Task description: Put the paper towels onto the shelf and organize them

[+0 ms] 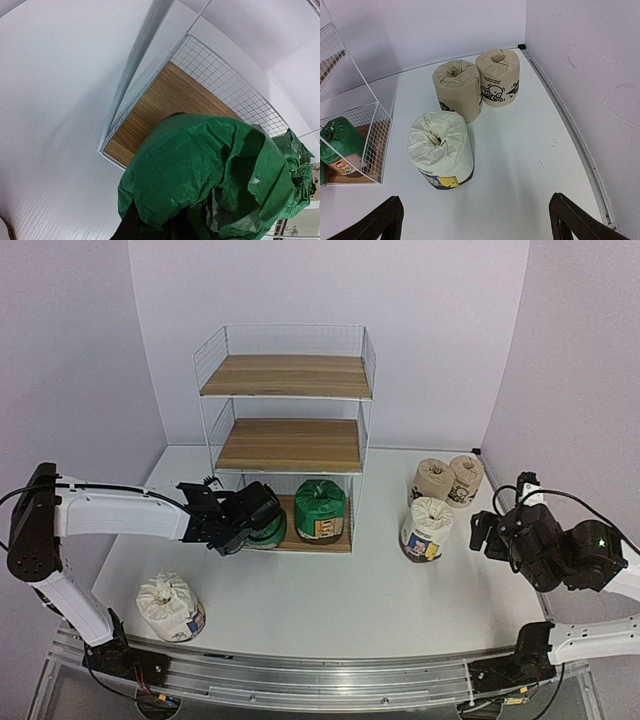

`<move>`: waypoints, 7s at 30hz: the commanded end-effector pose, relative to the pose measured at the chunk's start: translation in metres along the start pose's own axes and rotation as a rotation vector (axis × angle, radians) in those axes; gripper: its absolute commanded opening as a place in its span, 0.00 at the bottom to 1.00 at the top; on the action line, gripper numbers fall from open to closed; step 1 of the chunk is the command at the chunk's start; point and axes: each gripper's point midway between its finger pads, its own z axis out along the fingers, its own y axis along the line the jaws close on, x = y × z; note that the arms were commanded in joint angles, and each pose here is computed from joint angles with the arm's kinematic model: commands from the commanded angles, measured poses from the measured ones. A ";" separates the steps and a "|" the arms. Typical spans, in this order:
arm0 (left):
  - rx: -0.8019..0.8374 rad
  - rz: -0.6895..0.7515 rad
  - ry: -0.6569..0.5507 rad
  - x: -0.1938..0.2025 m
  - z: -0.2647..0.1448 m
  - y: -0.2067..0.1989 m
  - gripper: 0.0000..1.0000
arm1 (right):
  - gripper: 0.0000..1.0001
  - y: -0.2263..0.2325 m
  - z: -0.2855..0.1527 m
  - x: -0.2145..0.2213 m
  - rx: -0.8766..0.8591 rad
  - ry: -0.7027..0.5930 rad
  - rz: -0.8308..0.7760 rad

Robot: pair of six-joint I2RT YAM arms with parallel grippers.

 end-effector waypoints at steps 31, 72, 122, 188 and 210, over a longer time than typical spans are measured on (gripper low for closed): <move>-0.005 -0.091 -0.104 -0.008 0.009 -0.021 0.41 | 0.98 -0.012 -0.003 0.002 -0.017 -0.023 0.066; 0.545 0.275 0.270 0.048 -0.011 -0.063 1.00 | 0.98 -0.002 0.002 0.011 -0.015 0.021 0.027; 0.572 0.282 0.312 0.044 -0.071 -0.022 1.00 | 0.98 0.028 0.080 0.039 0.171 0.463 0.237; 0.686 0.331 0.488 0.059 -0.112 -0.029 0.99 | 0.16 0.088 0.026 0.115 -0.195 0.875 -0.011; 0.775 0.368 0.596 0.095 -0.118 -0.019 0.99 | 0.18 0.261 0.026 0.168 -0.263 0.789 -0.148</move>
